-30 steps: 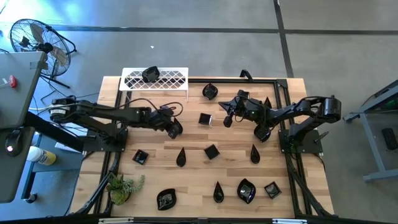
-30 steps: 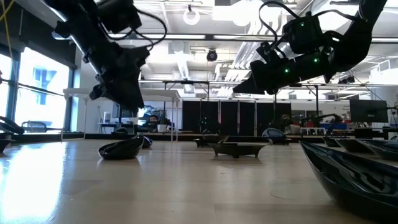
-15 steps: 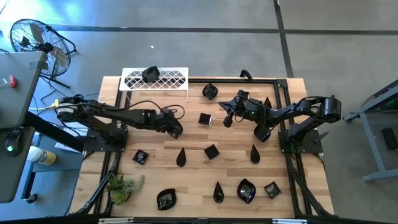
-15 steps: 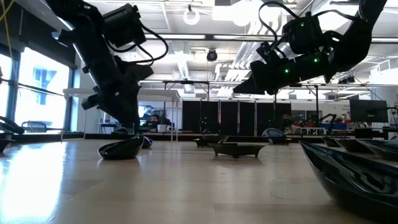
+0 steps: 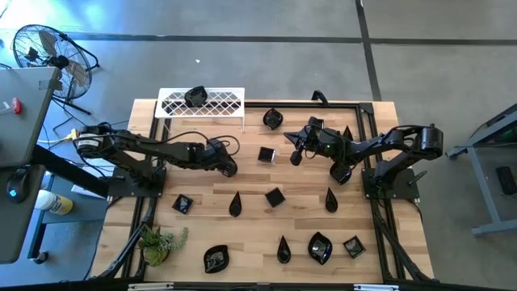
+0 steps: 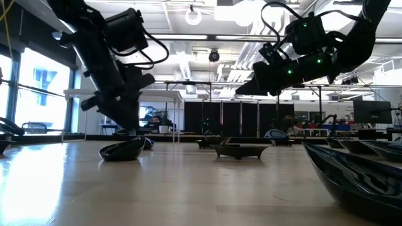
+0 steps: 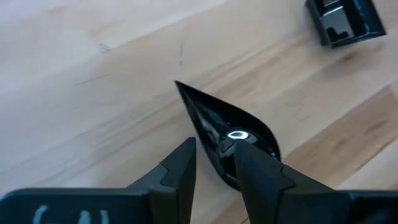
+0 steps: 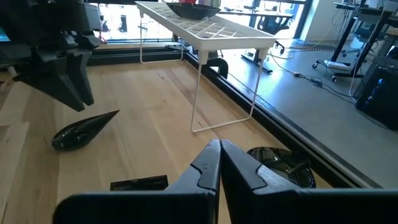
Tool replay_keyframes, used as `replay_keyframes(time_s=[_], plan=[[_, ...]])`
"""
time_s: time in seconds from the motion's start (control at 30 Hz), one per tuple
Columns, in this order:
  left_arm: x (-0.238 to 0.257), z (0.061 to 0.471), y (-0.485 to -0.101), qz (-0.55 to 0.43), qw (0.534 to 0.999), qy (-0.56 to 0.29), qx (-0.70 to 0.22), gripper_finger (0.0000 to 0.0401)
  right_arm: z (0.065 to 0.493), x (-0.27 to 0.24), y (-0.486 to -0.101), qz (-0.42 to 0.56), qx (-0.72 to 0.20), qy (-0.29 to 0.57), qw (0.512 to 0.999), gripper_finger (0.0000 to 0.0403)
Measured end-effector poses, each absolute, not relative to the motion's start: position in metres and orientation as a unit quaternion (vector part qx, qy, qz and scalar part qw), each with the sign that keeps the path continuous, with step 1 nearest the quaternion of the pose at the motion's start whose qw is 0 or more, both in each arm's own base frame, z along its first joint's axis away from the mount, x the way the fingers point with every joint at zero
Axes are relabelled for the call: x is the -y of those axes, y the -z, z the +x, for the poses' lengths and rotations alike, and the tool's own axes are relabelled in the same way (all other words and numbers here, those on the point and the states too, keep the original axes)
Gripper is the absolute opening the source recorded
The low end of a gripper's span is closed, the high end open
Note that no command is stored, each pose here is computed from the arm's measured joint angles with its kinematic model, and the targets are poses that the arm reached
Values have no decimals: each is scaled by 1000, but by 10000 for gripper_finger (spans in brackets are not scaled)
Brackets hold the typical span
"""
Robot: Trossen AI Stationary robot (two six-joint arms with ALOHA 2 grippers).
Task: Pick & Place Mini shaped plates
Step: Put the drop-shaped plate on the shelf
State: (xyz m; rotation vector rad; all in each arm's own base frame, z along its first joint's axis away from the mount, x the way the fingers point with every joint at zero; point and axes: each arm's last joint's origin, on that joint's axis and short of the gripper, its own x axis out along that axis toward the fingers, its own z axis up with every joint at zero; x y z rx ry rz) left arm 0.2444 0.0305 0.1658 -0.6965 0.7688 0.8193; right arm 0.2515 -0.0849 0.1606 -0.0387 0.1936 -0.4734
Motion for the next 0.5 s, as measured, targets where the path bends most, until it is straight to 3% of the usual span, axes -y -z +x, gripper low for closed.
replay_keyframes(time_s=[0.5], plan=[[-31,251,-153,-298,792,-371,-381,108,251,85,-160,-14,-98,234,967,3]])
